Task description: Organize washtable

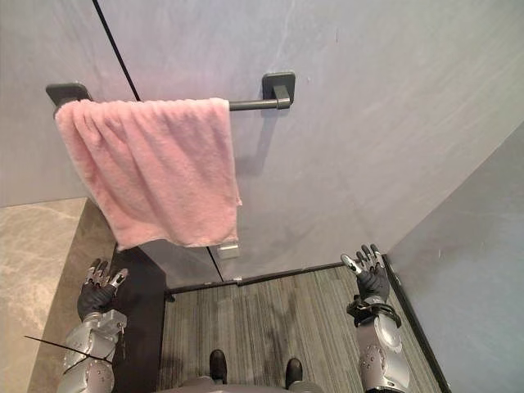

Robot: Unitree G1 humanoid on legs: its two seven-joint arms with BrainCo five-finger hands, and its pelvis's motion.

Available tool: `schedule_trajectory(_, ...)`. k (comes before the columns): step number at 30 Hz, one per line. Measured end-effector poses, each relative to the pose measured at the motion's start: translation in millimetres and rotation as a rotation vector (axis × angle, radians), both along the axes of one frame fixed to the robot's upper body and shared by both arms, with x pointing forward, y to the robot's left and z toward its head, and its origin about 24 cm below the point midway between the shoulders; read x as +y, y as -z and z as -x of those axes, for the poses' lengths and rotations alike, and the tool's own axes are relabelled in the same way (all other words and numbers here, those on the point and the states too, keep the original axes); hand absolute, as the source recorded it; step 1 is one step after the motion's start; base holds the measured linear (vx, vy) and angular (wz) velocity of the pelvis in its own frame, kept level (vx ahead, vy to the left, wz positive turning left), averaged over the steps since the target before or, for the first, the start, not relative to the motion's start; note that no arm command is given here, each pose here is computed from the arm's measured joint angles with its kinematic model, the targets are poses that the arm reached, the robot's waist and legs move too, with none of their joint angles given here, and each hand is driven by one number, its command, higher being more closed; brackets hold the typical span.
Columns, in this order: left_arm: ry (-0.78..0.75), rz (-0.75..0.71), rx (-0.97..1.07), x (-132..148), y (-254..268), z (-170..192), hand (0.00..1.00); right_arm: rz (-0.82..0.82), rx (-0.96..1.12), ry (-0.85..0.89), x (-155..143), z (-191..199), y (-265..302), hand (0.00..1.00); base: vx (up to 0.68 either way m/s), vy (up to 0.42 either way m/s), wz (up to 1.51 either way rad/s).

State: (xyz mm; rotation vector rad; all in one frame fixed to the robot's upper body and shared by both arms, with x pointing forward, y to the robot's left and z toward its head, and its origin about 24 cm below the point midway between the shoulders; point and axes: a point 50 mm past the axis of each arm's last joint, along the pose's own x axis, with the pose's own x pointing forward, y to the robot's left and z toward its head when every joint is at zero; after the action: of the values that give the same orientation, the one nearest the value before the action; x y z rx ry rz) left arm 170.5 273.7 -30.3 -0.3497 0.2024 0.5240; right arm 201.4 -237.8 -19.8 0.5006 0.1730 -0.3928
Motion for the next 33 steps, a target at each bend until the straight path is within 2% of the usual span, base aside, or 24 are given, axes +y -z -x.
schedule_trajectory(3,-0.002,-0.016,-0.005,-4,-3,5,0.0,-0.021,0.003,0.057,-5,6,2,0.0,0.0,0.002,0.02)
schedule_trajectory(12,0.052,-0.232,-0.204,-9,-63,-7,0.0,0.041,-0.186,0.057,-6,-1,-40,0.0,0.0,0.009,0.07)
schedule_trajectory(19,0.08,-0.356,-0.352,-16,-102,-21,0.0,0.039,-0.206,-0.043,11,-9,-42,0.0,0.0,0.0,0.0)
schedule_trajectory(25,0.13,-0.471,-0.389,-21,-120,-37,0.0,0.066,-0.249,-0.158,25,-19,-53,0.0,0.0,0.0,0.0)
schedule_trajectory(33,0.136,-0.523,-0.435,-21,-136,-52,0.0,0.096,-0.253,-0.224,31,-22,-57,0.0,0.01,-0.003,-0.03)
